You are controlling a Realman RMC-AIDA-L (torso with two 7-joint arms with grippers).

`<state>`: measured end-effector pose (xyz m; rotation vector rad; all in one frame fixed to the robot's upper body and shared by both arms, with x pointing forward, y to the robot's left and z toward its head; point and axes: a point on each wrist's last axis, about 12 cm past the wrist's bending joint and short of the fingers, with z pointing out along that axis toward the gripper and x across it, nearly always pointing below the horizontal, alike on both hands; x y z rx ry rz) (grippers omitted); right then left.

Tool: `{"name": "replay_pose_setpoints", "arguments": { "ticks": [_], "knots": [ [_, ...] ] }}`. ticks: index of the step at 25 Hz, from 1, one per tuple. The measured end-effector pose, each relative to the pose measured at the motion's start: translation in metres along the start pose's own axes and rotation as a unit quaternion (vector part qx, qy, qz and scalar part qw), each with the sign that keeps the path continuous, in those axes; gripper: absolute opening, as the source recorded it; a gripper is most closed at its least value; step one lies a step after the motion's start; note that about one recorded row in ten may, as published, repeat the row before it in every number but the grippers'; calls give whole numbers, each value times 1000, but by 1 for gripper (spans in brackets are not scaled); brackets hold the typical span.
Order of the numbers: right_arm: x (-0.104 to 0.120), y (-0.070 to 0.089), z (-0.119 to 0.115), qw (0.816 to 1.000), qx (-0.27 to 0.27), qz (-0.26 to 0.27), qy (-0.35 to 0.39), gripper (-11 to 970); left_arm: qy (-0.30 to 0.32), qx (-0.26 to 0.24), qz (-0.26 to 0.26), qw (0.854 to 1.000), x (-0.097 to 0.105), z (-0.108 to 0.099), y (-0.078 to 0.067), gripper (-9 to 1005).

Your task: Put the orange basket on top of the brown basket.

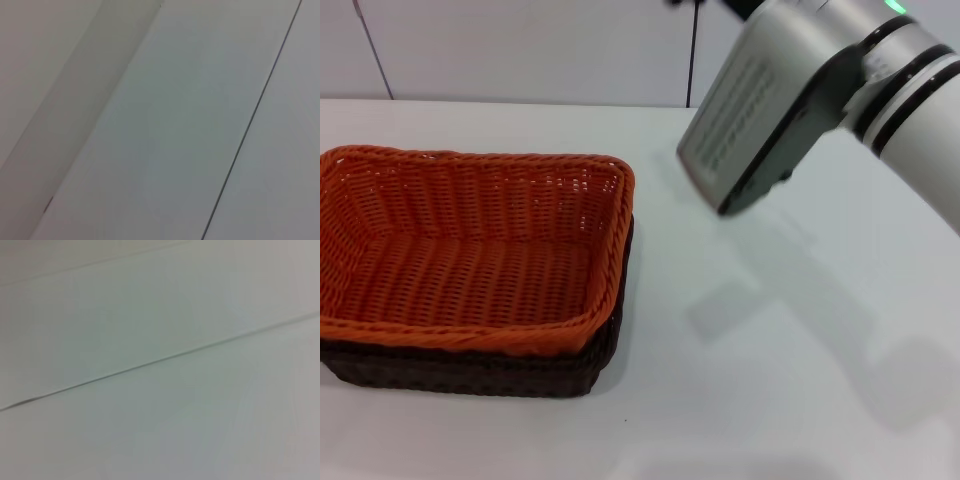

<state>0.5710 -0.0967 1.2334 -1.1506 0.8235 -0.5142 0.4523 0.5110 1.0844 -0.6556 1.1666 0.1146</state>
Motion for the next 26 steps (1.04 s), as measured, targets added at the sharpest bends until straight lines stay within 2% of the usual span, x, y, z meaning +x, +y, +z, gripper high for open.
{"name": "replay_pose_setpoints", "arguments": {
  "ticks": [1, 2, 5, 6, 8, 11, 13, 16, 20, 21, 24, 26],
  "knots": [
    [4, 0, 2, 998, 48, 45, -6, 494, 0, 0, 0, 1000, 0, 0, 0, 513],
    [4, 0, 2, 998, 48, 45, -6, 494, 0, 0, 0, 1000, 0, 0, 0, 513],
    [7, 8, 2, 990, 101, 97, -18, 494, 9, 12, 5, 1000, 3, 2, -4, 513],
    [8, 18, -1, 983, 129, 124, -34, 494, 12, 16, 6, 1000, 3, 3, -6, 513],
    [8, 22, -3, 980, 138, 137, -42, 494, 16, 22, 7, 1000, 5, 4, -8, 513],
    [14, 37, -14, 961, 171, 203, -75, 494, 33, 45, 13, 998, 10, 8, -17, 513],
    [16, 39, -17, 956, 178, 218, -81, 494, 37, 51, 14, 998, 12, 8, -20, 513],
    [26, 41, -27, 934, 201, 281, -96, 494, 50, 63, 17, 997, 16, 9, -25, 513],
    [44, 46, -44, 904, 234, 350, -79, 494, 56, 70, 20, 996, 19, 9, -28, 513],
    [55, 50, -54, 894, 249, 368, -56, 494, 57, 70, 21, 996, 19, 8, -28, 513],
    [63, 55, -65, 889, 262, 374, -34, 494, 57, 71, 22, 996, 19, 8, -28, 513],
    [75, 62, -83, 877, 287, 385, 2, 494, 56, 71, 22, 996, 18, 9, -27, 513]
  ]
}}
